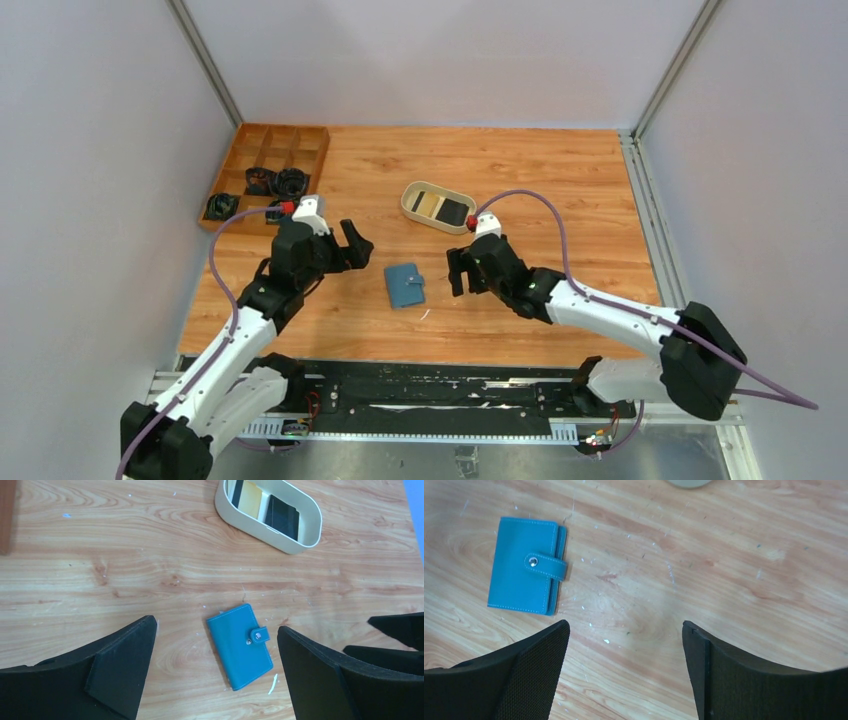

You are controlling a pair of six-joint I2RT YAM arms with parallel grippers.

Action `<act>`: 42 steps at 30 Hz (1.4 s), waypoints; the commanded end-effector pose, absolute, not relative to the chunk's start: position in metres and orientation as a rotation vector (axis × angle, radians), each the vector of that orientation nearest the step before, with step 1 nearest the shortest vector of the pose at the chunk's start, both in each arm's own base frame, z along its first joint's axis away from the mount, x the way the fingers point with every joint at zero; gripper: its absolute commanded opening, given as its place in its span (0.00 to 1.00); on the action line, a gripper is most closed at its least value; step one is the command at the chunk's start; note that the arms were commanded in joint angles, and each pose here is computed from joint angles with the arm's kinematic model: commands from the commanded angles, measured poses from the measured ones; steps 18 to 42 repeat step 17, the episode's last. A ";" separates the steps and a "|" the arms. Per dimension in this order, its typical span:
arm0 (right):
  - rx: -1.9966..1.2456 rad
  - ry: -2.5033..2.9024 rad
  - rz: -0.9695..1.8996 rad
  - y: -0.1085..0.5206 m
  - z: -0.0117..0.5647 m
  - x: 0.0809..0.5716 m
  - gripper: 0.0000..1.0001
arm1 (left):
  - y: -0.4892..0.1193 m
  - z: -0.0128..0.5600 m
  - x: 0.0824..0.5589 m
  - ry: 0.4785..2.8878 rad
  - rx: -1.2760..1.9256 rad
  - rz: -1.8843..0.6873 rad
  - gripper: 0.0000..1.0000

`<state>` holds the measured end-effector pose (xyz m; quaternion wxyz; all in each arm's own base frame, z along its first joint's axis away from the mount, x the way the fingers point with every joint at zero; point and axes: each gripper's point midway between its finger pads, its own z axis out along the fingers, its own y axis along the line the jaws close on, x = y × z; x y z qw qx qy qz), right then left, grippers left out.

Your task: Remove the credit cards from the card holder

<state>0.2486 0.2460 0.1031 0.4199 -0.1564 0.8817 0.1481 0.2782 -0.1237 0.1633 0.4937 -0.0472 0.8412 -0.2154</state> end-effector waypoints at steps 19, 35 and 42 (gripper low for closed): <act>-0.471 2.167 0.158 0.213 0.115 0.260 0.88 | -0.103 0.182 0.286 1.947 -0.088 -0.390 1.00; -0.471 2.167 0.158 0.213 0.115 0.260 0.88 | -0.103 0.182 0.286 1.947 -0.088 -0.390 1.00; -0.471 2.167 0.158 0.213 0.115 0.260 0.88 | -0.103 0.182 0.286 1.947 -0.088 -0.390 1.00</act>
